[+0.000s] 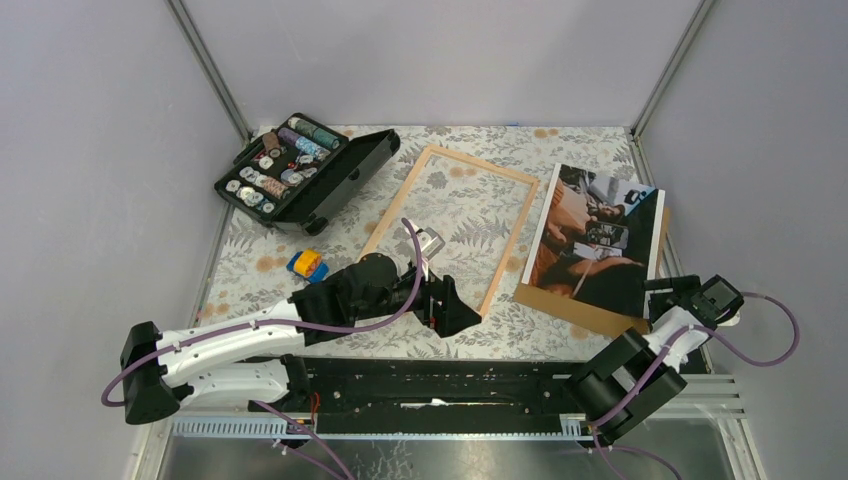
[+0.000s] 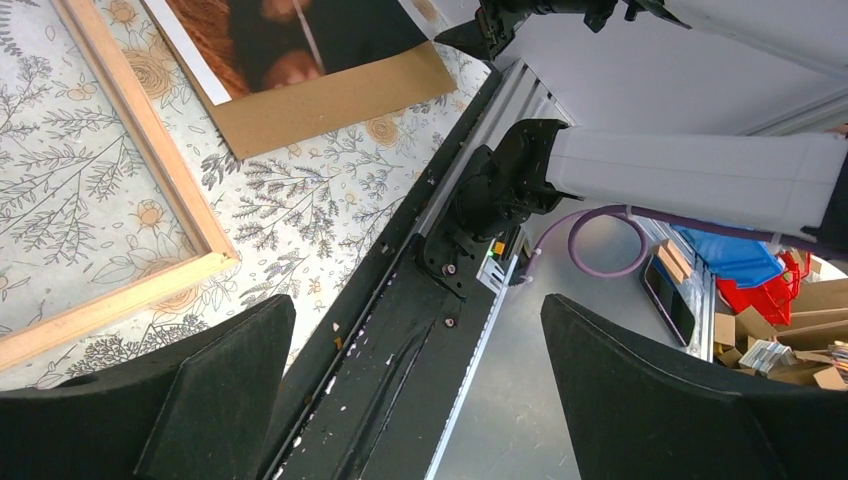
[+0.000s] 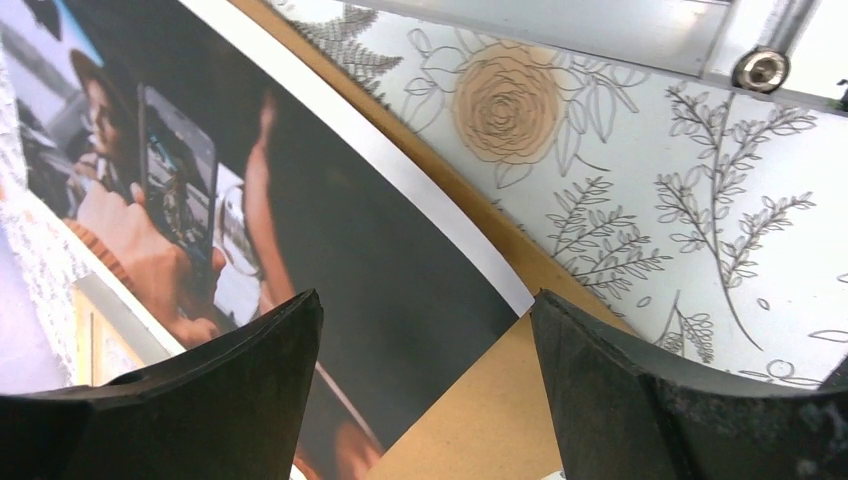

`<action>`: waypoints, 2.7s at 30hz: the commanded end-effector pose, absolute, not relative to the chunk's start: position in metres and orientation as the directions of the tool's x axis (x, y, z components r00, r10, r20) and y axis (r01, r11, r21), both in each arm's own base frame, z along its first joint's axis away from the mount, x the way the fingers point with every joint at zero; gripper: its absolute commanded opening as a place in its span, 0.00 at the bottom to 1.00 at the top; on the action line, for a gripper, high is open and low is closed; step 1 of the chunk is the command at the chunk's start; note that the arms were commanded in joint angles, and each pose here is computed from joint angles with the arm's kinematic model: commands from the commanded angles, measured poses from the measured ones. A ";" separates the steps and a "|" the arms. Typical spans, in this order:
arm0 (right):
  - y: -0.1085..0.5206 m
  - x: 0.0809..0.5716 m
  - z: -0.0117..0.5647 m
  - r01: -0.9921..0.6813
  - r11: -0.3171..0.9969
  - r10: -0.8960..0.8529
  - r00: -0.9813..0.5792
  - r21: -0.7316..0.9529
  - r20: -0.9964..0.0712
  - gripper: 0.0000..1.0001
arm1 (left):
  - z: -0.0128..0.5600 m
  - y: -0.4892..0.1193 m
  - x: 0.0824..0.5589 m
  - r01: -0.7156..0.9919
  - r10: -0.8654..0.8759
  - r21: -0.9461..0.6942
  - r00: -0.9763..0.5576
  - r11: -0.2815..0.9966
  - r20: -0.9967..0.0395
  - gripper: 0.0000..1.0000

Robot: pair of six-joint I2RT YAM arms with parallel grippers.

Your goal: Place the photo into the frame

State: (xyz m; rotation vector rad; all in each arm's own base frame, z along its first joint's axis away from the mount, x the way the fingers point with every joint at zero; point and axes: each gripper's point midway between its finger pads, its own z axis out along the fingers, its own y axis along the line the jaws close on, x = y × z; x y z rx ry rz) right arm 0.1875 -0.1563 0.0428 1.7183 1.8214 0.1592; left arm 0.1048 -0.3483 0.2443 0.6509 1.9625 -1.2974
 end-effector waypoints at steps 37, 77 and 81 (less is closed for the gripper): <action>-0.160 0.268 0.090 0.550 0.388 0.870 0.048 0.740 -0.492 0.07 | 0.254 -0.363 0.132 0.710 -0.034 -0.548 -0.598 0.442 -0.801 0.99; 0.174 0.376 0.249 -0.263 0.953 -0.034 -0.586 0.151 -0.809 0.00 | 0.484 -0.191 0.194 0.502 -0.357 -0.316 -0.015 0.805 -0.934 0.99; 0.218 0.376 0.230 -0.334 0.929 -0.086 -0.616 0.161 -0.783 0.00 | 0.493 -0.167 0.200 0.431 -0.342 -0.283 0.065 0.857 -0.938 0.99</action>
